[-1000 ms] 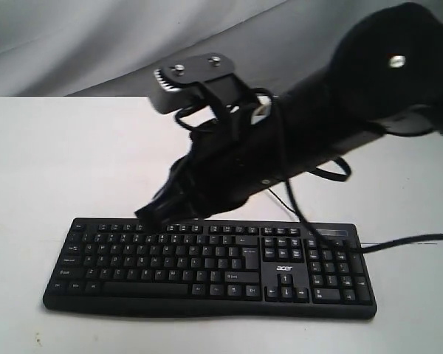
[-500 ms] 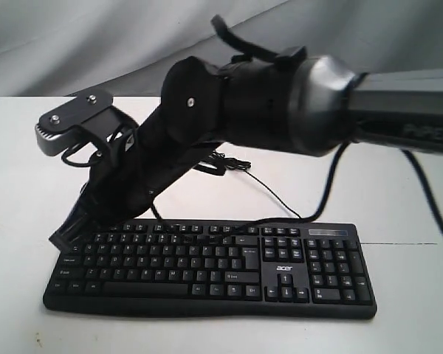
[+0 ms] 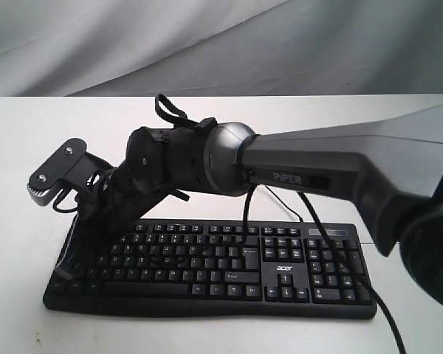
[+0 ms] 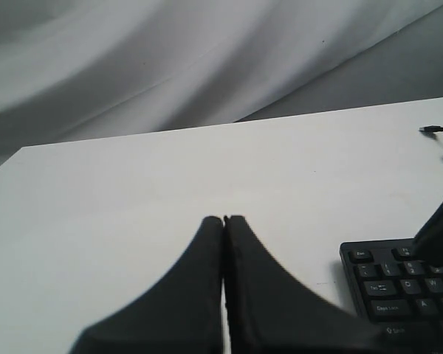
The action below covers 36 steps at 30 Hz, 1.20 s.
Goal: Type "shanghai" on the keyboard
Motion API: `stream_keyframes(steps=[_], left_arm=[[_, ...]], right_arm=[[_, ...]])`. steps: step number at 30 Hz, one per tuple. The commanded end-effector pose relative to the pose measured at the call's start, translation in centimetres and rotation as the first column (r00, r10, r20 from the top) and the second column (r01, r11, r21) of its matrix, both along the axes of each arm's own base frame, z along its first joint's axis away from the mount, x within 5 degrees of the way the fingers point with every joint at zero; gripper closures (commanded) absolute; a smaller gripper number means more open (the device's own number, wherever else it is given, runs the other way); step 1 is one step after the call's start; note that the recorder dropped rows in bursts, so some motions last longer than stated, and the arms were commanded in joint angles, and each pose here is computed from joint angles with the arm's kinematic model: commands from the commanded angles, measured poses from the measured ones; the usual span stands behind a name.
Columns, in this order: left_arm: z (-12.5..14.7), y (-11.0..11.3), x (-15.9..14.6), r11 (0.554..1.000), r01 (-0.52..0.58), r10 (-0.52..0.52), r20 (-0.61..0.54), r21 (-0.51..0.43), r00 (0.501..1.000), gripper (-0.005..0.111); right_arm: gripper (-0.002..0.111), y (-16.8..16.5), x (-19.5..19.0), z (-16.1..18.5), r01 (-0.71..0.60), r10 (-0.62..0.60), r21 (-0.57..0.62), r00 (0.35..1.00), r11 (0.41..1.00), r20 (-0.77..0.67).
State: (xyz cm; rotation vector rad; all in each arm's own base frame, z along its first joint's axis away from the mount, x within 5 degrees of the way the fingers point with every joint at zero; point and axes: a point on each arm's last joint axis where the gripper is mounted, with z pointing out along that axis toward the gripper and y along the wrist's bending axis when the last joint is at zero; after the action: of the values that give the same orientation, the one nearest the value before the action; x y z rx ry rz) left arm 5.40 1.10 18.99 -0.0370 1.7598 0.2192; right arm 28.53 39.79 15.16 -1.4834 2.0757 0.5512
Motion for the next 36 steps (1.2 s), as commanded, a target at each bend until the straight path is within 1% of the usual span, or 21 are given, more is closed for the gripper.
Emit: stream_keyframes(steps=[1,8,13,21,36], left_arm=[[0.0,-0.1,0.0,1.0,0.008,-0.008,0.01,-0.005,1.0,0.107],[0.0,-0.1,0.0,1.0,0.008,-0.008,0.01,-0.005,1.0,0.107],[0.0,-0.1,0.0,1.0,0.008,-0.008,0.01,-0.005,1.0,0.107],[0.0,-0.1,0.0,1.0,0.008,-0.008,0.01,-0.005,1.0,0.107],[0.0,-0.1,0.0,1.0,0.008,-0.008,0.01,-0.005,1.0,0.107]], right_arm=[[0.108,-0.3,-0.3,-1.1,-0.031,0.032,-0.014,0.999,0.999,0.023],[0.108,-0.3,-1.4,-2.4,-0.039,0.04,-0.028,0.998,0.999,0.05],[0.108,0.0,-1.4,-2.3,-0.038,0.039,-0.019,0.997,0.999,0.073],[0.108,-0.1,-1.4,-2.3,-0.057,0.06,-0.038,0.994,0.998,0.096],[0.108,-0.7,-1.1,-2.7,-0.054,0.061,-0.068,0.993,0.996,0.1]])
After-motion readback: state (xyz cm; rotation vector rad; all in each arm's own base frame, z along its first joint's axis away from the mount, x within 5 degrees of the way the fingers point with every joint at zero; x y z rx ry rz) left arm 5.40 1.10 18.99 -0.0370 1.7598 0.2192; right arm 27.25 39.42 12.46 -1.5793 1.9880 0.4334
